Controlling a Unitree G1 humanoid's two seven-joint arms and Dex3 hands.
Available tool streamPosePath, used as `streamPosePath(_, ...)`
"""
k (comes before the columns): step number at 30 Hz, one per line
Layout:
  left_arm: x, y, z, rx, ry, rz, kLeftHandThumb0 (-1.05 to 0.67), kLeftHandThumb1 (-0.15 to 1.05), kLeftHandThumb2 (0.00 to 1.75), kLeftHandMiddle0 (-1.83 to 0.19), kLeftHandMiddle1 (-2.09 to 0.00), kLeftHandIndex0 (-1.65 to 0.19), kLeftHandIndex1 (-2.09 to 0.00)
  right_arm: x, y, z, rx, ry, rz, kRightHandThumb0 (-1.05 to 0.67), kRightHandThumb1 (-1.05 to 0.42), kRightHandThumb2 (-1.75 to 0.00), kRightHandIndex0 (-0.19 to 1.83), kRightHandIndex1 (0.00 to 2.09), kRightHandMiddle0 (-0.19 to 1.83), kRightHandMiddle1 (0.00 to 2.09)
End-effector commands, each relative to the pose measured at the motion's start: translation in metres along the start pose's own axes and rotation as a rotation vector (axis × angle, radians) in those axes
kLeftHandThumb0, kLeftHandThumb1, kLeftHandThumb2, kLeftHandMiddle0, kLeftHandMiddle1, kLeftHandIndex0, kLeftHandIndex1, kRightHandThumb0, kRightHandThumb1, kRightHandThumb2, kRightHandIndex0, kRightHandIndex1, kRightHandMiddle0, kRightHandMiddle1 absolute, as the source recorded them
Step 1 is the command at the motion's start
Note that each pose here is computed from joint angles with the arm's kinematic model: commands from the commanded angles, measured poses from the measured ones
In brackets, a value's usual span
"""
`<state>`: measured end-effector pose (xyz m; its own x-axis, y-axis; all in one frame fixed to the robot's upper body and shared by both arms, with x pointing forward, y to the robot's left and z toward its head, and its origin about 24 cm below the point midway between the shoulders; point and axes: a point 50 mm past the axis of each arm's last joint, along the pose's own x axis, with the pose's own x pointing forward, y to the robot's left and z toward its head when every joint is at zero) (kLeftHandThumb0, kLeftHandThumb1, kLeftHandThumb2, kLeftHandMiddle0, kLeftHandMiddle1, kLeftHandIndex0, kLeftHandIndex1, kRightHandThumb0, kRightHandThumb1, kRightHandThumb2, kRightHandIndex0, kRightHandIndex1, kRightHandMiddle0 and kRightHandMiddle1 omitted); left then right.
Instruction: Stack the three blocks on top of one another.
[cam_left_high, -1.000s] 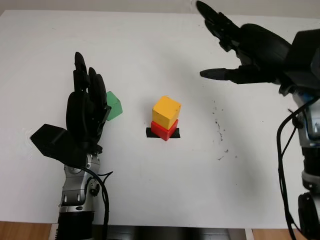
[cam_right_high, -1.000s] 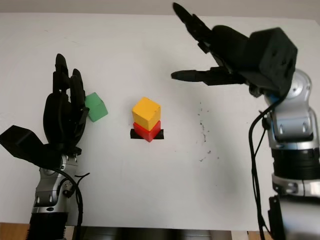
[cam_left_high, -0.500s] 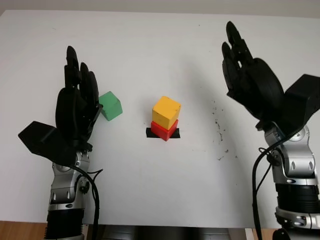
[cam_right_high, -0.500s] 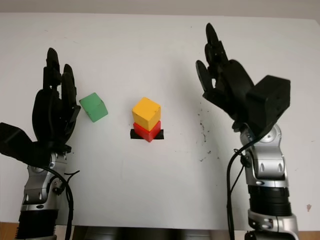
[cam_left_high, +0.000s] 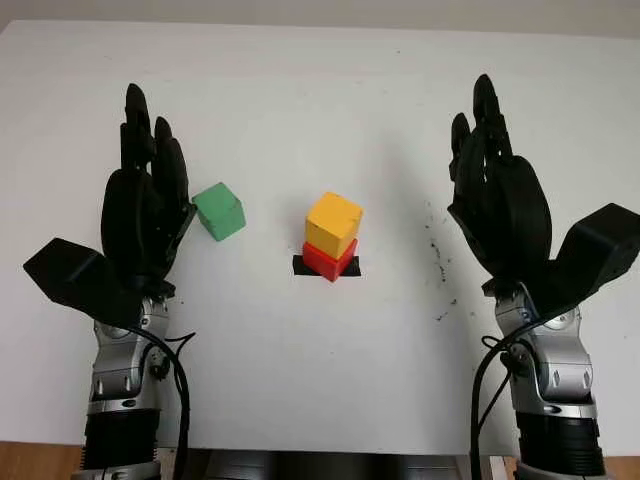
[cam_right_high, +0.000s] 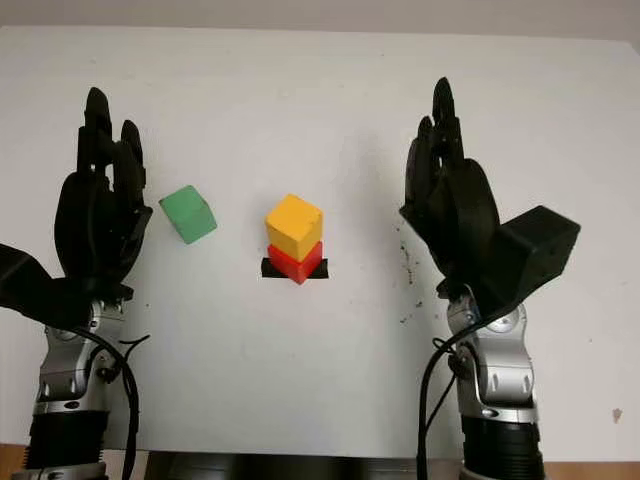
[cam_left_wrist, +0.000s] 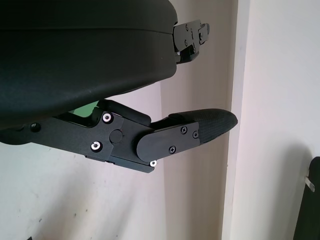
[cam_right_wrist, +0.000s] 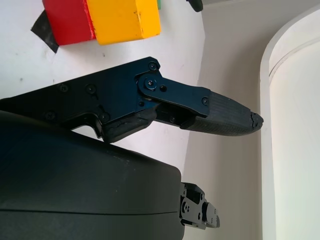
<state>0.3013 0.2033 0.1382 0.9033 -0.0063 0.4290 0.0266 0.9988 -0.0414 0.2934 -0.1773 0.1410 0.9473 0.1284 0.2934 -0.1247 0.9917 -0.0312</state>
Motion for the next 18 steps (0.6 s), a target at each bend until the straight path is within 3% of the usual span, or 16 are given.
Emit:
streamPosePath(1,0.007,0.005,0.012,0.076,-0.025,-0.047,-0.58,1.05,0.59,0.1,-0.07,0.13,-0.07,-0.003,0.0,0.004,0.003,-0.025,-0.011,-0.76,-1.05,-0.74,-0.19,0.0,-0.19,0.0)
streamPosePath(4,0.017,0.017,0.025,0.209,-0.036,-0.114,-0.56,1.05,0.48,-0.04,-0.09,0.02,-0.1,-0.002,-0.001,0.005,-0.002,-0.032,-0.019,-0.77,-1.05,-0.74,-0.19,0.0,-0.19,0.0)
streamPosePath(7,0.031,0.031,0.043,0.386,-0.061,-0.195,-0.47,1.05,0.33,-0.33,-0.11,-0.19,-0.13,-0.001,-0.002,0.007,-0.01,-0.031,-0.02,-0.78,-1.05,-0.74,-0.19,0.0,-0.19,0.0)
streamPosePath(9,0.042,0.038,0.058,0.544,-0.057,-0.267,-0.45,1.05,0.24,-0.41,-0.08,-0.32,-0.14,0.0,-0.003,0.007,-0.011,-0.031,-0.026,-0.78,-1.05,-0.75,-0.19,0.0,-0.19,0.0)
streamPosePath(13,0.061,0.047,0.088,0.901,-0.057,-0.411,-0.49,1.02,0.1,-0.36,-0.04,-0.41,-0.11,-0.001,-0.004,0.007,-0.014,-0.03,-0.036,-0.78,-1.05,-0.75,-0.19,0.0,-0.19,0.0)
streamPosePath(18,0.079,0.045,0.102,1.042,-0.016,-0.558,-0.51,0.9,0.03,-0.19,-0.01,-0.32,-0.05,-0.001,-0.005,0.007,-0.014,-0.028,-0.045,-0.78,-1.05,-0.75,-0.19,0.0,-0.19,0.0)
